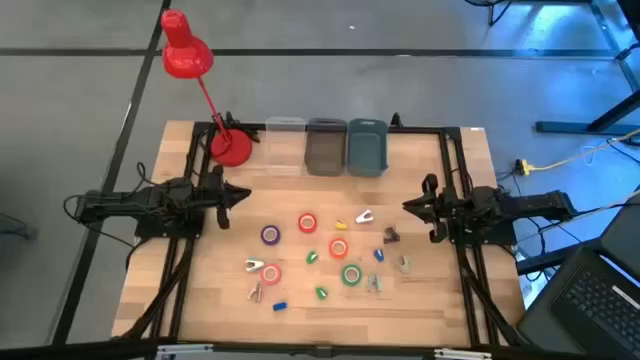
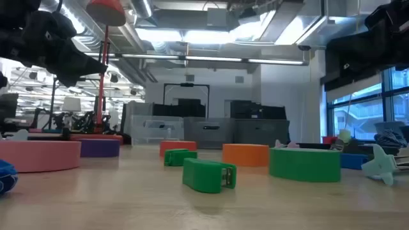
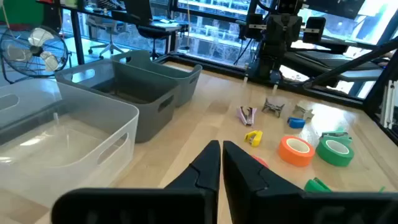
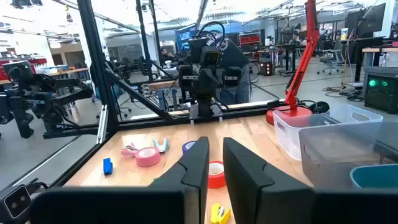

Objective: Pick and place Stapler, Stapler remover, tape

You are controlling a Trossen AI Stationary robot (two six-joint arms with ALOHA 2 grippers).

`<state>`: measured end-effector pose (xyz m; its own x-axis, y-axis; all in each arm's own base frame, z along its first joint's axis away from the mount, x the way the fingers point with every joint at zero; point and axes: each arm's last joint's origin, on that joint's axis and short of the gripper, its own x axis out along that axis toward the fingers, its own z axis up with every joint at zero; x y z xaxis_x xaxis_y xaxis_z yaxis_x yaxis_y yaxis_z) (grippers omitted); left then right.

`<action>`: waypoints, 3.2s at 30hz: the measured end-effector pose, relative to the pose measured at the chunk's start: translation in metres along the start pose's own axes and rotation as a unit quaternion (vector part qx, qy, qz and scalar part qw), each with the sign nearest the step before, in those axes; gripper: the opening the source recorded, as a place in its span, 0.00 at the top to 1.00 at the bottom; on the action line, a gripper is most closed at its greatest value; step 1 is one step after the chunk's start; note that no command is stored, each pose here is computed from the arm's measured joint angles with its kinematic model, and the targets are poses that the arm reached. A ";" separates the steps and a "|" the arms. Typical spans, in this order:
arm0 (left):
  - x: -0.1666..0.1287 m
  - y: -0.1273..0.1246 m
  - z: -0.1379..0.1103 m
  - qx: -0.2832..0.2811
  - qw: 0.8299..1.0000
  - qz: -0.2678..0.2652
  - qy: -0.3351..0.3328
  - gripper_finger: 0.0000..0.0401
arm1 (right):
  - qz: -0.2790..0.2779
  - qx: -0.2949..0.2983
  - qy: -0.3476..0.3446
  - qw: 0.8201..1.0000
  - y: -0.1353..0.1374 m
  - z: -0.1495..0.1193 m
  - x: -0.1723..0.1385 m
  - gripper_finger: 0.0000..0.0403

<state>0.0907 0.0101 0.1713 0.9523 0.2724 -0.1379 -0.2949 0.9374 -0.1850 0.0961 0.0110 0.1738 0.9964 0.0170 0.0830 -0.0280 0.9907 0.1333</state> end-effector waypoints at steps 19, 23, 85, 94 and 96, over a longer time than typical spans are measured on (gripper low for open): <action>0.000 0.000 0.000 0.000 1.000 0.000 0.000 0.97 | 0.000 0.000 0.000 1.000 0.000 0.000 0.000 0.87; 0.000 0.000 0.000 0.000 1.000 0.000 0.000 0.98 | 0.000 0.000 0.000 1.000 0.000 0.000 0.000 0.87; -0.007 -0.001 0.035 -0.085 0.976 0.050 -0.196 0.97 | -0.199 0.012 0.275 0.940 0.022 0.144 0.084 0.87; -0.008 -0.001 0.037 -0.085 0.974 0.048 -0.203 0.98 | -0.159 -0.060 0.454 0.875 0.024 0.103 0.149 0.87; -0.008 -0.001 0.037 -0.080 0.975 0.050 -0.203 0.98 | -0.133 -0.054 0.501 0.853 0.023 0.089 0.153 0.87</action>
<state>0.0866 0.0153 0.2086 0.8613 0.4538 0.2285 -0.3645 0.8652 -0.3442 0.2412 0.0242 0.2779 0.5354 -0.1557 -0.8301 0.1630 0.9834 -0.0794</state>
